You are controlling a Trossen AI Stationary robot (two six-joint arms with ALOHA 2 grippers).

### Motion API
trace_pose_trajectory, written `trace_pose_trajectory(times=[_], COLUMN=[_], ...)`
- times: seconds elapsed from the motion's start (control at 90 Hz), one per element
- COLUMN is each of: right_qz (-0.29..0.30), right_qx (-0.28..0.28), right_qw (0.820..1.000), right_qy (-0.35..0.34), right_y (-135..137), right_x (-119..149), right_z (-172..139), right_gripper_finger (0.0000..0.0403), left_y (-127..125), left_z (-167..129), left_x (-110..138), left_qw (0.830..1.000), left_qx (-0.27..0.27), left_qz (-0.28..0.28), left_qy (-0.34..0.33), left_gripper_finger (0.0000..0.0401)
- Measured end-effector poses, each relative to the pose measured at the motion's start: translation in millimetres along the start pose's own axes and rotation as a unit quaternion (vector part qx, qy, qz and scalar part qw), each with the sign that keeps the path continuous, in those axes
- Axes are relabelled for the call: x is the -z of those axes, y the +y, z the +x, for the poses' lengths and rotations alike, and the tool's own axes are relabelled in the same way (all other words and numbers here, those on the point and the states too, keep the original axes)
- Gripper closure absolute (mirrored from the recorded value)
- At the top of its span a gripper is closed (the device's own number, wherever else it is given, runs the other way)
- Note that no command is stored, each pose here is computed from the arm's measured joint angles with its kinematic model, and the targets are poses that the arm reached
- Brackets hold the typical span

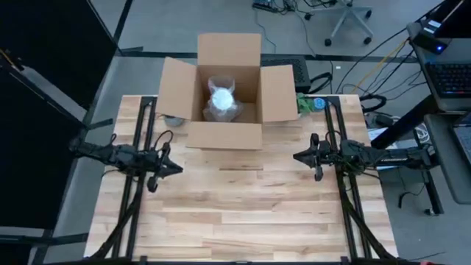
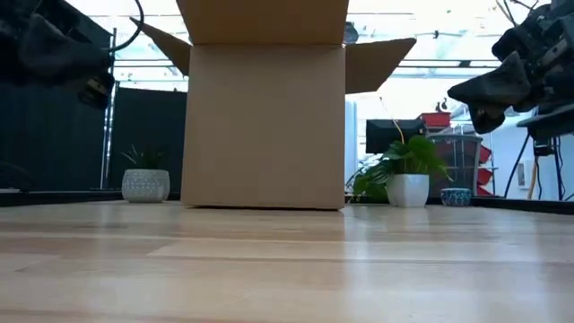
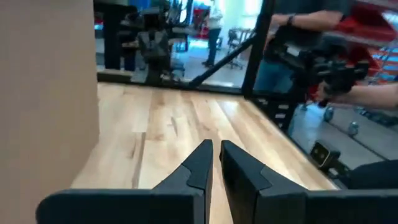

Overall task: Wrap mug
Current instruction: Return to Home Position

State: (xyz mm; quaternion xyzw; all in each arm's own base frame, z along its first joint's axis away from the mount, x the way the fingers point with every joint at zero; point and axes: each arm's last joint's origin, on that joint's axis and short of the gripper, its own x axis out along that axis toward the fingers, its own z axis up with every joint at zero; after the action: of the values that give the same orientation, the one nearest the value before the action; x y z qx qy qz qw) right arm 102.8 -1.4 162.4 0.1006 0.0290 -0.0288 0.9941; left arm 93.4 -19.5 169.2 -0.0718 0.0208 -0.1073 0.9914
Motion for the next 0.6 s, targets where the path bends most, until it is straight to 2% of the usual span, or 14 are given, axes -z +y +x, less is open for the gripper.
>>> trace_pose_trajectory(times=[0.189,0.6], right_qz=[-0.006,-0.011], right_qx=[0.001,0.004], right_qw=[1.000,1.000], right_qy=[-0.001,-0.002], right_y=[0,0], right_x=[0,0], right_z=[0,0], right_gripper_finger=[0.0392,0.0392], left_y=[11,21], left_z=[1,0], left_x=[0,-1], left_qw=[0.999,0.997], left_qx=[-0.020,-0.073], left_qz=[0.003,0.014], left_qy=[-0.030,-0.030], left_gripper_finger=[0.0381,0.0381])
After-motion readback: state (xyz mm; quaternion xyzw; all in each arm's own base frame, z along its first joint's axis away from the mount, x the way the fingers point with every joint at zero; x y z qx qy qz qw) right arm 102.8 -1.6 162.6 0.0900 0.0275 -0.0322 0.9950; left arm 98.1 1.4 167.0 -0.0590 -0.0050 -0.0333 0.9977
